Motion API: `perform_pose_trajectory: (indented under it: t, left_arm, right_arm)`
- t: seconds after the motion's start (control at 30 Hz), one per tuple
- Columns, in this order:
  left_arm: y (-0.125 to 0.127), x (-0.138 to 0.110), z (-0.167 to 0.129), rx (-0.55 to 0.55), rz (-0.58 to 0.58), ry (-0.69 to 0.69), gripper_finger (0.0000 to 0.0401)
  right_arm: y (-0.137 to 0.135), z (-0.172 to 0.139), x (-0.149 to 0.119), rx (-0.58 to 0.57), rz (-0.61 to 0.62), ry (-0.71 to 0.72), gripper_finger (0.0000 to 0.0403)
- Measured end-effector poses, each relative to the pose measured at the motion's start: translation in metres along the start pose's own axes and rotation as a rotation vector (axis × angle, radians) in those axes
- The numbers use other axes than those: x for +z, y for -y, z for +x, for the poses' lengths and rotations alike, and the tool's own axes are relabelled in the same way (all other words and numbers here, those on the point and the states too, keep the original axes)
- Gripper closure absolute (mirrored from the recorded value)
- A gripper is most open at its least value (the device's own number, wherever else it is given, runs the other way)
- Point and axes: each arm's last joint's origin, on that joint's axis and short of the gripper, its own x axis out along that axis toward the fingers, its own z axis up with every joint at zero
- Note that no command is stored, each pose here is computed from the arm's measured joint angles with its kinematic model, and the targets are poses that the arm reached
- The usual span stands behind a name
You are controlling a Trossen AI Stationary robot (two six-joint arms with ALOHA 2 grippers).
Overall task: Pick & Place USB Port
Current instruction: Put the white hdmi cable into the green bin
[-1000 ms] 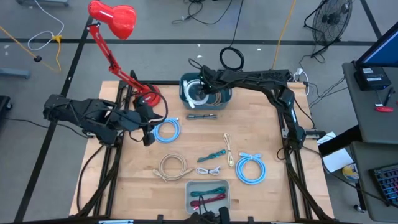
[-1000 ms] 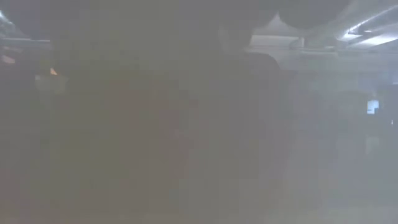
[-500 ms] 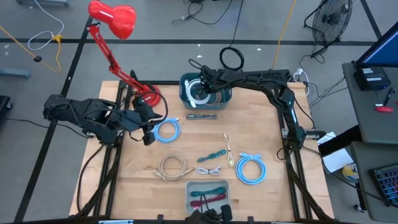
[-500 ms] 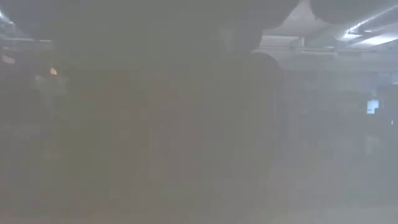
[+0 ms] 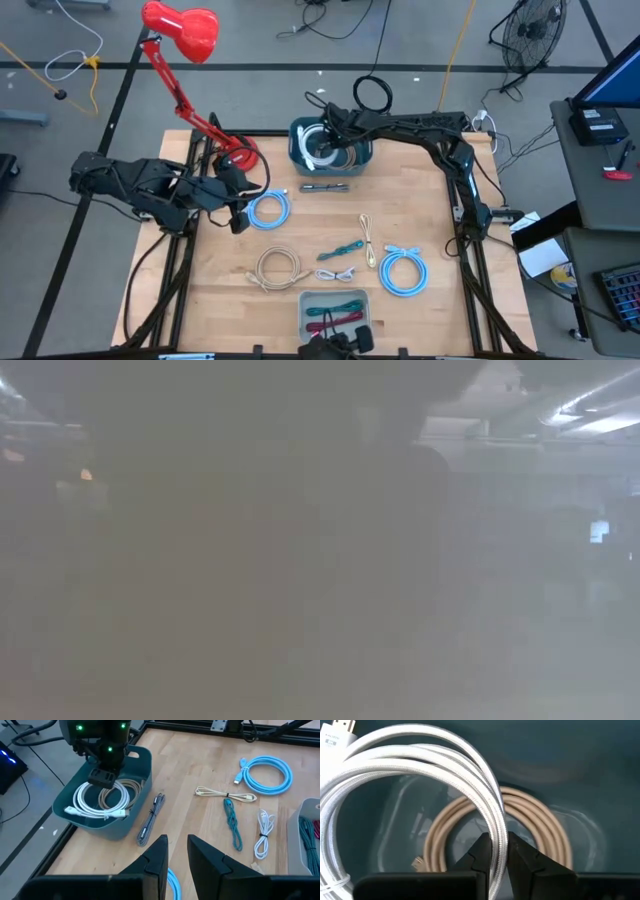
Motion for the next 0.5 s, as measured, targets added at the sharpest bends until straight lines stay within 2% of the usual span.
perform_pose_trajectory:
  t: [0.5]
  left_arm:
    - [0.000, 0.000, 0.000, 0.000, -0.004, 0.000, 0.0325]
  right_arm:
    - [0.012, 0.002, 0.010, -0.037, -0.125, 0.020, 0.0374]
